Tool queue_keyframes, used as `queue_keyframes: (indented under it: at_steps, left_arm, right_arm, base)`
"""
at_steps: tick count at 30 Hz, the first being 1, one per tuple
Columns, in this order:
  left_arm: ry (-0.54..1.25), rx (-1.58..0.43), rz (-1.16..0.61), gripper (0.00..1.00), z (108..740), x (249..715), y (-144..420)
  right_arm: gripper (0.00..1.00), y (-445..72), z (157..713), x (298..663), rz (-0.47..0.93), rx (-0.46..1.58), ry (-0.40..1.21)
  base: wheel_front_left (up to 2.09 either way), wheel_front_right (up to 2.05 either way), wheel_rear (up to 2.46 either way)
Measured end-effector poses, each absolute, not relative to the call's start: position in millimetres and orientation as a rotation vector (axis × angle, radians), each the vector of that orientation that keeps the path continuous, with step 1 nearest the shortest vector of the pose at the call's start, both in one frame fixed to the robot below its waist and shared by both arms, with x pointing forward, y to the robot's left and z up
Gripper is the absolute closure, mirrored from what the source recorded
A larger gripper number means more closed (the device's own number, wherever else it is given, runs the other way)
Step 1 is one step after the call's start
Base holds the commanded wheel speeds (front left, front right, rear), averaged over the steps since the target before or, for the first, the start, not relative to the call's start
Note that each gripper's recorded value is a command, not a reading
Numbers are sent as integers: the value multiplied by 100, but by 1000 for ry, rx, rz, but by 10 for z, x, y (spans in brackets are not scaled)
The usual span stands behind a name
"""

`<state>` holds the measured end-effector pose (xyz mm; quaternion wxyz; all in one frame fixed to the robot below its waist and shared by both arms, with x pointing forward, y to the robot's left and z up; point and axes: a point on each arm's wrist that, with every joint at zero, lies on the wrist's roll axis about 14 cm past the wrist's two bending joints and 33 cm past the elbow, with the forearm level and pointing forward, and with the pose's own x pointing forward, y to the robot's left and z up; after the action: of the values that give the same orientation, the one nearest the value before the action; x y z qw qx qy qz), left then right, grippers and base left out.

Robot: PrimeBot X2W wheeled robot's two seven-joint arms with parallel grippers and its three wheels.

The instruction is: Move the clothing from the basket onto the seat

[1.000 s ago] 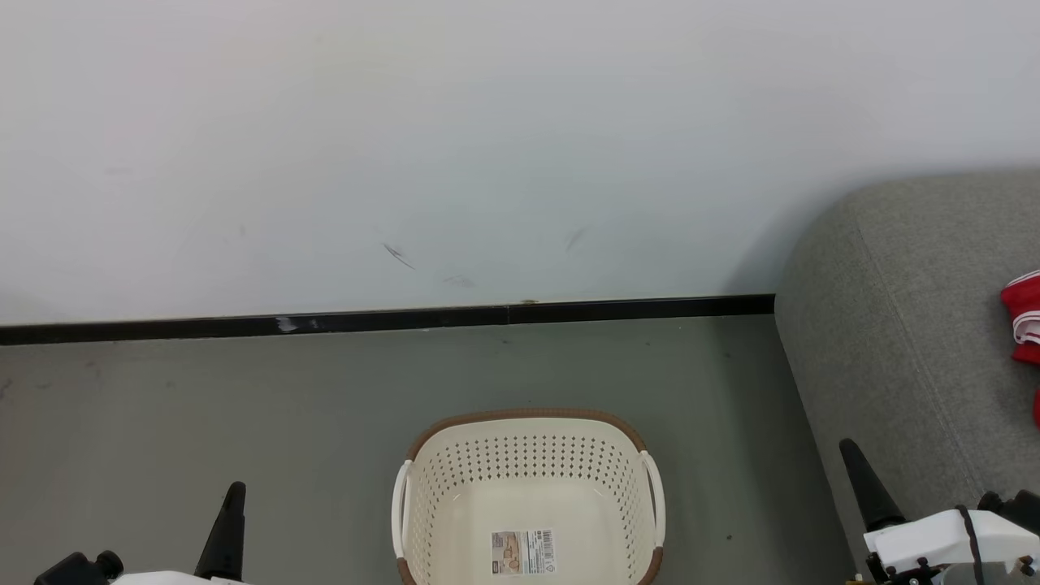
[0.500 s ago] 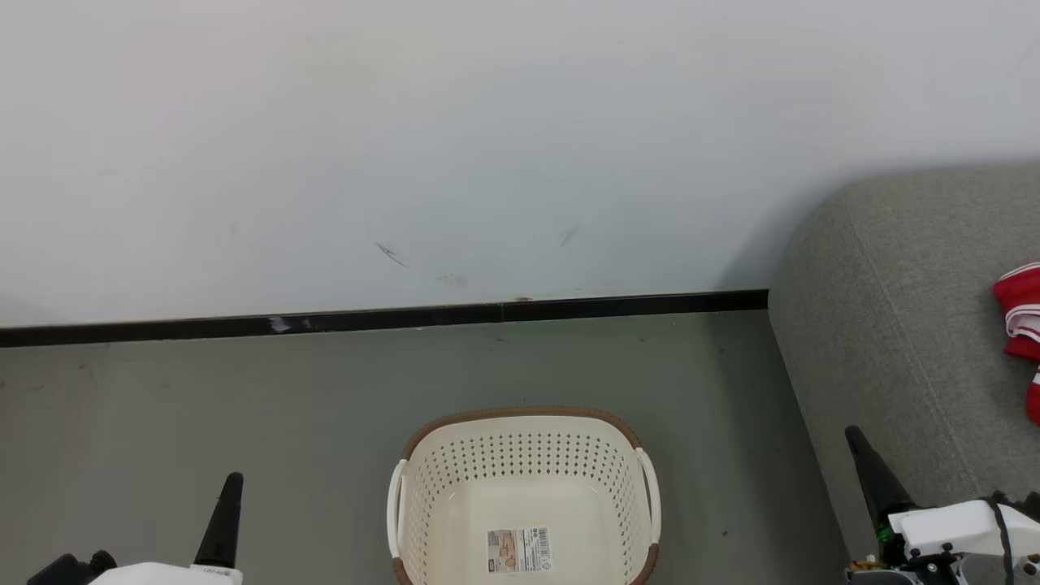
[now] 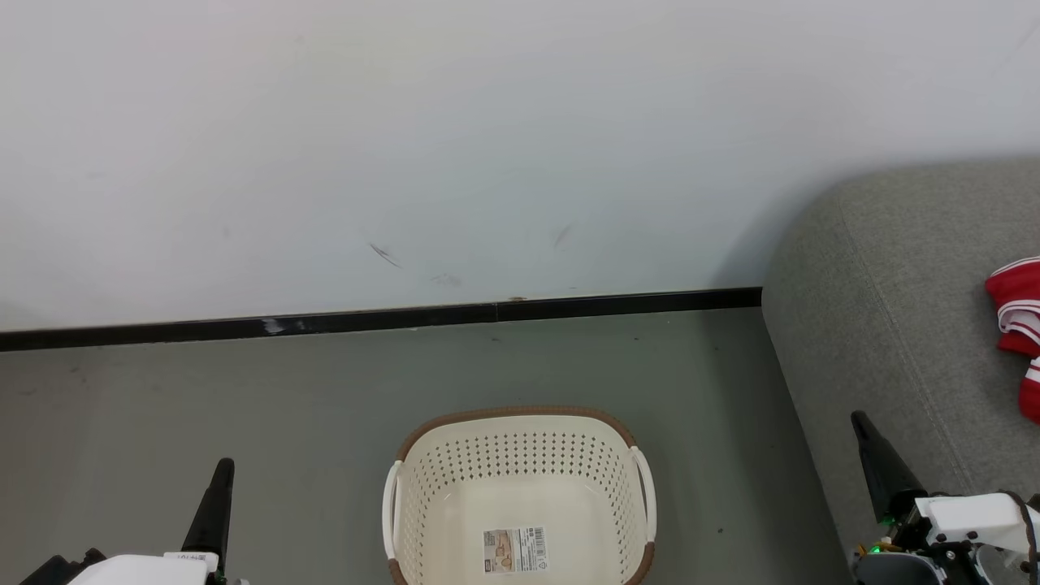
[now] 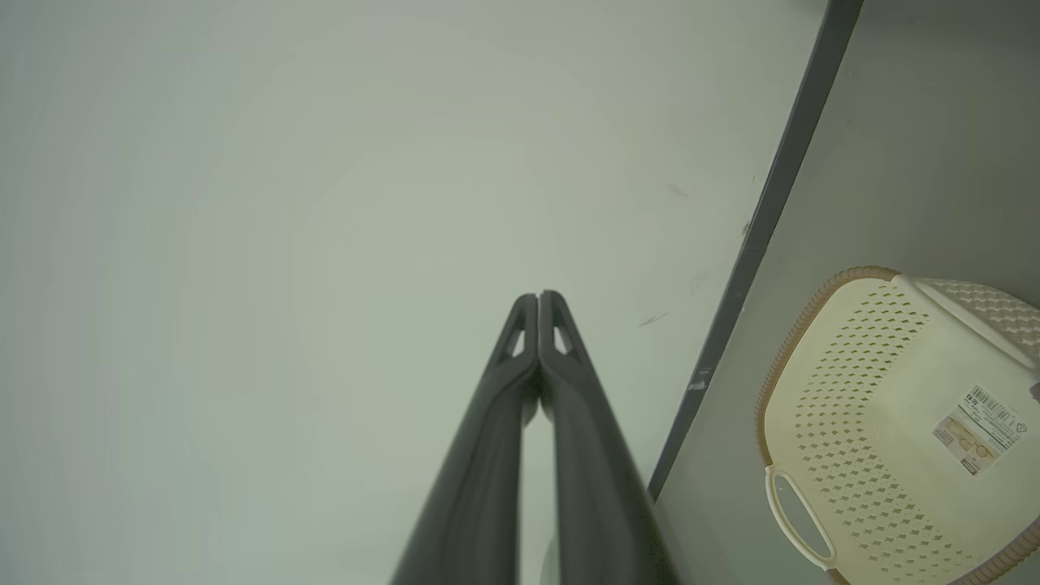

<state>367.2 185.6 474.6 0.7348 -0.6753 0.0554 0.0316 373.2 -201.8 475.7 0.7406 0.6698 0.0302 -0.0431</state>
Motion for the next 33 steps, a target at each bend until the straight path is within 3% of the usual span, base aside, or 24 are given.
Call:
queue_keyframes:
  at_steps: [7, 33]
  left_arm:
    - [100, -1575, 55, 100, 4777, 3718, 1849]
    - [99, -1584, 60, 100, 4773, 3743, 1853]
  right_arm:
    - [100, -2057, 4779, 3729, -95, 1573, 48]
    - [100, -2062, 4824, 3762, -86, 1579, 36]
  base:
    - [0, 0, 0]
    - [0, 0, 0]
